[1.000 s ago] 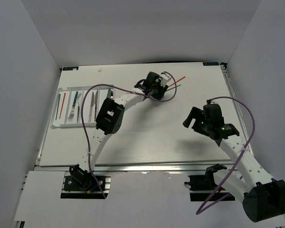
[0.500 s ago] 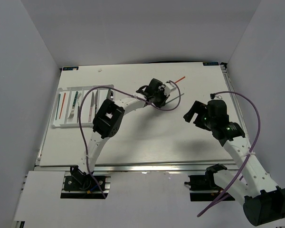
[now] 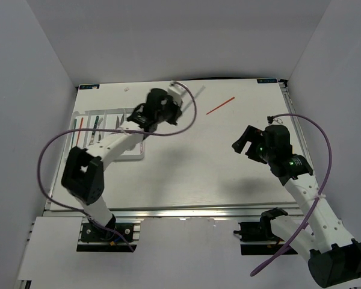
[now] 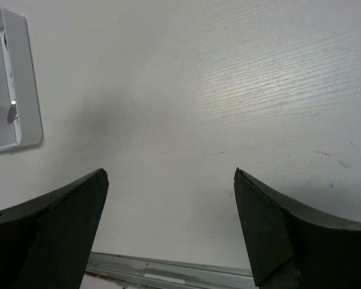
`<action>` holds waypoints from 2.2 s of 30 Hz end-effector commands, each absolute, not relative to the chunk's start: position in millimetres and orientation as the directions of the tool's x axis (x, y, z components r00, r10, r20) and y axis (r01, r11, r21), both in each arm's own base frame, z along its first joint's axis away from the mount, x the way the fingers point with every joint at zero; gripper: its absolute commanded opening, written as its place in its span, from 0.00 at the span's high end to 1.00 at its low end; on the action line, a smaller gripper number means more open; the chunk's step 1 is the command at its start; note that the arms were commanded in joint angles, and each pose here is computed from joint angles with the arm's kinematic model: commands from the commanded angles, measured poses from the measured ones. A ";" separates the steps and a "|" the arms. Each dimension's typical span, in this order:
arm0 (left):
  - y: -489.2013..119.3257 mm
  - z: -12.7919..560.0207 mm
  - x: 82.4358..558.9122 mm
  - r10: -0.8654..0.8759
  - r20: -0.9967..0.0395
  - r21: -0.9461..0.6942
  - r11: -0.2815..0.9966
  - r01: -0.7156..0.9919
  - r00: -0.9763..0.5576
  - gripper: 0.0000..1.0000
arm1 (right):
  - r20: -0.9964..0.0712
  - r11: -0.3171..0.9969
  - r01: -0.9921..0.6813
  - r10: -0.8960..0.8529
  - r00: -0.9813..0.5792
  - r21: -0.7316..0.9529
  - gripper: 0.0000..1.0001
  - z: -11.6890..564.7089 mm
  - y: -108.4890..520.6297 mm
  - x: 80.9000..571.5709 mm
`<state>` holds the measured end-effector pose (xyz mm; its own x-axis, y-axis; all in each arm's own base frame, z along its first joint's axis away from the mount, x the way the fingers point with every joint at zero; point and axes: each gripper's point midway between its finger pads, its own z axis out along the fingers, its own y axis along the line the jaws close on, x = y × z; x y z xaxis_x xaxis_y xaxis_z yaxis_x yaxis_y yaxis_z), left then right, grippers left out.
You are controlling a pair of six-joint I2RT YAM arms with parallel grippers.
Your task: Sort the eating utensils into containers
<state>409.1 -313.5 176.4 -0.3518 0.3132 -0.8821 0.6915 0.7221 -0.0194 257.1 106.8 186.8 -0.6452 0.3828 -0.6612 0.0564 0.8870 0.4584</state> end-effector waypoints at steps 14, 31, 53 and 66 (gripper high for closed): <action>73.0 186.7 398.2 0.426 -0.773 0.550 0.819 -0.163 -0.471 1.00 | -0.678 0.872 -0.071 0.323 -0.660 0.485 0.11 189.5 122.9 253.7; 147.1 90.8 375.7 0.398 -0.616 0.602 0.795 -0.080 -0.680 1.00 | -0.667 0.818 -0.172 0.305 -0.680 0.549 0.11 192.8 143.1 245.0; 164.5 66.4 410.7 0.246 -0.689 0.428 0.897 -0.108 -0.681 1.00 | -0.679 0.822 -0.186 0.293 -0.673 0.538 0.11 190.0 144.7 234.2; 133.1 308.2 357.4 -0.320 -0.946 -0.245 0.800 -0.547 -0.044 0.02 | -0.641 0.912 -0.005 0.284 -0.713 0.410 0.11 133.0 139.0 287.0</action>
<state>388.2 152.3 275.5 -0.1955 -0.0857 -0.9770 -0.5091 0.8603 0.0264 256.8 139.8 135.2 -0.7520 0.2754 -0.5988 -0.0475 0.8835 0.4660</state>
